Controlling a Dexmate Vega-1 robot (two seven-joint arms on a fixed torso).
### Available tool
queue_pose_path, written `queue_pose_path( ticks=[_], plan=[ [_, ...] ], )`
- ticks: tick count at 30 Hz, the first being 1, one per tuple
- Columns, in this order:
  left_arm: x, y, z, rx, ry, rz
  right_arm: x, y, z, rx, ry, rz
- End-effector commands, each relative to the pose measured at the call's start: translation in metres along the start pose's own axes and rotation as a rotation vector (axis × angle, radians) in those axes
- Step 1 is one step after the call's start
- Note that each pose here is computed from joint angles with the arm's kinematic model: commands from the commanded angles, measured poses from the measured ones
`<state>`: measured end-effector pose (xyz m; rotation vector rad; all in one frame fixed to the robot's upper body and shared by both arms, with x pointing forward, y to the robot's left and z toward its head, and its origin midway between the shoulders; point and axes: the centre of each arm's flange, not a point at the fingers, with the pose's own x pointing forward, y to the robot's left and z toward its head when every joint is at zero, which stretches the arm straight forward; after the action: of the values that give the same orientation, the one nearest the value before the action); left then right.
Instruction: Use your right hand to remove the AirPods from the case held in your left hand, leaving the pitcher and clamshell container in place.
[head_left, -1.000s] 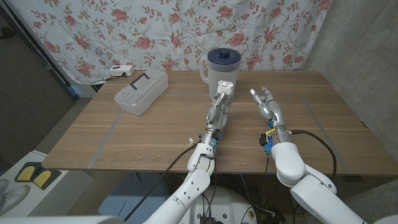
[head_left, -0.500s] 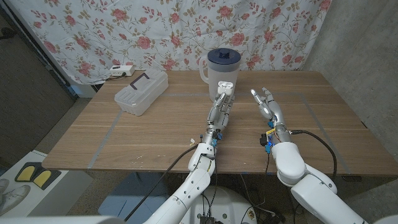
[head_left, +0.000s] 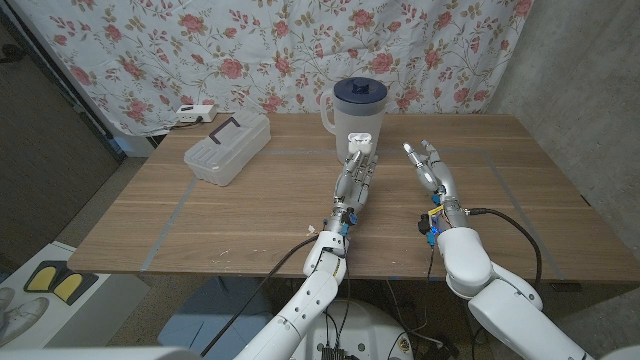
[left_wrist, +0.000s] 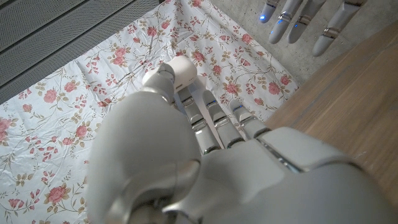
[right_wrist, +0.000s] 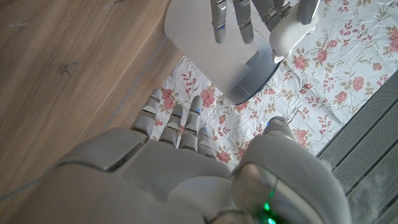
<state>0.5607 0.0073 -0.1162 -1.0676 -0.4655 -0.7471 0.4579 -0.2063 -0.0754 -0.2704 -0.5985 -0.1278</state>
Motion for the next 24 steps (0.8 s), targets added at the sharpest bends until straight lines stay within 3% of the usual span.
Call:
queue_pose_path(
  ticks=[1, 24],
  plan=[
    [0.002, 0.005, 0.0, -0.063, 0.028, -0.027, -0.003, 0.0, 0.0, -0.013, 0.006, -0.005],
    [-0.003, 0.016, -0.004, -0.098, 0.042, 0.034, -0.002, 0.004, -0.002, -0.023, 0.023, -0.005]
  ],
)
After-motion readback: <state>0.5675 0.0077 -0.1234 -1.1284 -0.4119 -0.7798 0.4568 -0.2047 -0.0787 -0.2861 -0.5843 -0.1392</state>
